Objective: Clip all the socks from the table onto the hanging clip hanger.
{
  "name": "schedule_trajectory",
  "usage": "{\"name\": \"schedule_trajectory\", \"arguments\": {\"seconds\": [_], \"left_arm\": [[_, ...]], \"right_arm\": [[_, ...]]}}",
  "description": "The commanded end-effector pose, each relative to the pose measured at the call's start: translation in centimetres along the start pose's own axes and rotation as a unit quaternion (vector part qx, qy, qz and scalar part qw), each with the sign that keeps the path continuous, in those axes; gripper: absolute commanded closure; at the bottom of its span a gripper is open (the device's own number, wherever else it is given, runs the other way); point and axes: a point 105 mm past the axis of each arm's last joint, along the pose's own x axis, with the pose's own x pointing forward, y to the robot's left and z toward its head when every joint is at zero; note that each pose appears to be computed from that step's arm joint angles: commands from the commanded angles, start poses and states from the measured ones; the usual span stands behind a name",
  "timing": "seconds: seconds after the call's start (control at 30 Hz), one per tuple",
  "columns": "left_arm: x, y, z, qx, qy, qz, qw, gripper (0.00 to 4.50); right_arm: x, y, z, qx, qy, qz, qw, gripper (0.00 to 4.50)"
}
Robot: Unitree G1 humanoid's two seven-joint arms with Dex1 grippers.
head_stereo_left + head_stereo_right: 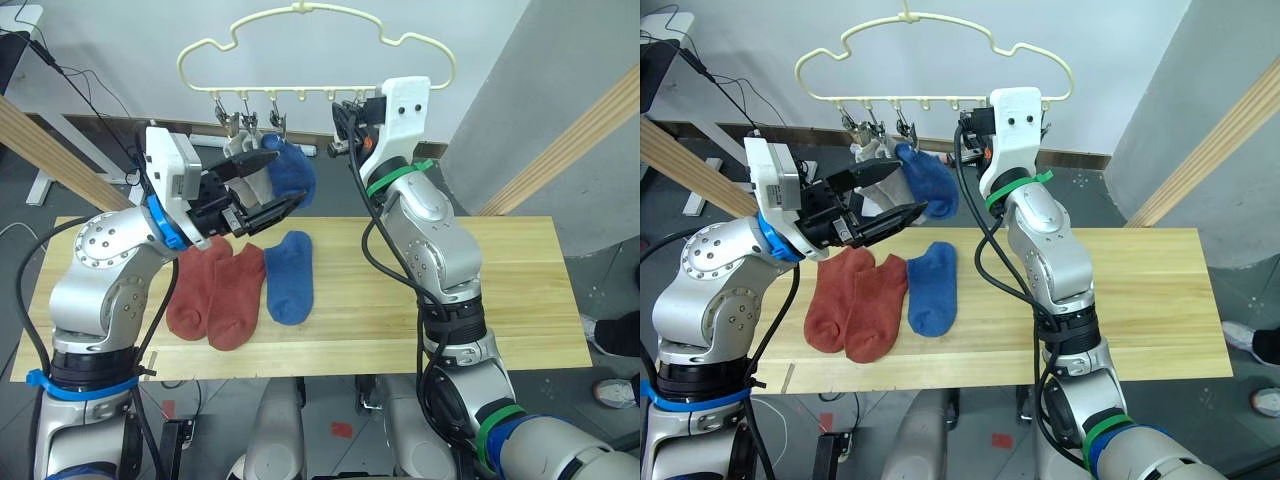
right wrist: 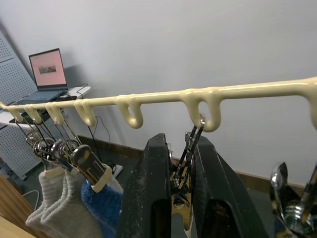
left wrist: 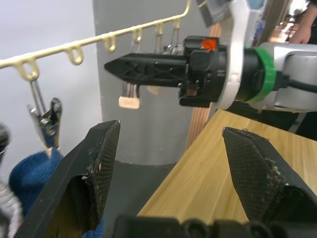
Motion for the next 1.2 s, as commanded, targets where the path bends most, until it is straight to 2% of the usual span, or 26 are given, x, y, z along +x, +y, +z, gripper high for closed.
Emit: {"name": "schedule_trajectory", "arguments": {"seconds": [0.03,0.13,0.2,0.27,0.3,0.43,0.5,0.6,0.7,0.87,0.93,1.1,1.2], "left_arm": [[-0.7,-0.2,0.1,0.012,0.009,0.032,0.999,0.89],[-1.5,-0.8,-2.2,-0.025,0.046,0.057,0.997,0.89],[-2.1,-1.0,-4.5,-0.047,0.088,0.094,0.991,0.54],[-2.2,-1.4,-6.2,-0.07,0.108,0.128,0.983,0.07],[-2.0,-2.0,-7.2,-0.08,0.112,0.14,0.981,0.0],[-1.6,-3.5,-11.4,-0.104,0.167,0.188,0.962,0.0],[-0.7,-4.2,-13.0,-0.095,0.17,0.19,0.962,0.0],[0.0,-4.0,-14.2,-0.106,0.168,0.214,0.956,0.0],[1.2,-2.5,-15.5,-0.106,0.169,0.266,0.943,0.0],[3.5,-2.0,-16.0,-0.112,0.162,0.285,0.938,0.0],[3.8,-1.5,-16.5,-0.116,0.17,0.306,0.93,0.0],[4.6,-2.2,-18.1,-0.133,0.211,0.313,0.916,0.0],[4.4,-2.2,-17.8,-0.121,0.215,0.324,0.913,0.0]], "right_arm": [[0.0,0.6,2.1,0.006,-0.041,0.01,0.999,4.32],[0.1,0.6,2.1,0.004,-0.041,0.01,0.999,4.32],[0.1,0.6,2.1,0.003,-0.041,0.011,0.999,4.32],[0.1,0.6,2.1,0.002,-0.04,0.01,0.999,4.32],[0.1,0.6,2.0,0.002,-0.04,0.011,0.999,4.32],[0.1,0.6,2.0,-0.001,-0.038,0.013,0.999,4.32],[0.0,0.7,2.0,-0.002,-0.036,0.014,0.999,4.32],[0.0,0.8,2.0,-0.006,-0.035,0.017,0.999,4.32],[-0.1,0.9,1.9,-0.007,-0.033,0.018,0.999,4.32],[-0.1,1.1,1.9,-0.006,-0.031,0.02,0.999,4.32],[-0.2,1.1,1.9,-0.007,-0.031,0.02,0.999,4.32],[-0.2,1.3,1.9,-0.007,-0.03,0.02,0.999,4.32],[-0.3,1.2,1.9,-0.007,-0.03,0.019,0.999,4.32]]}}
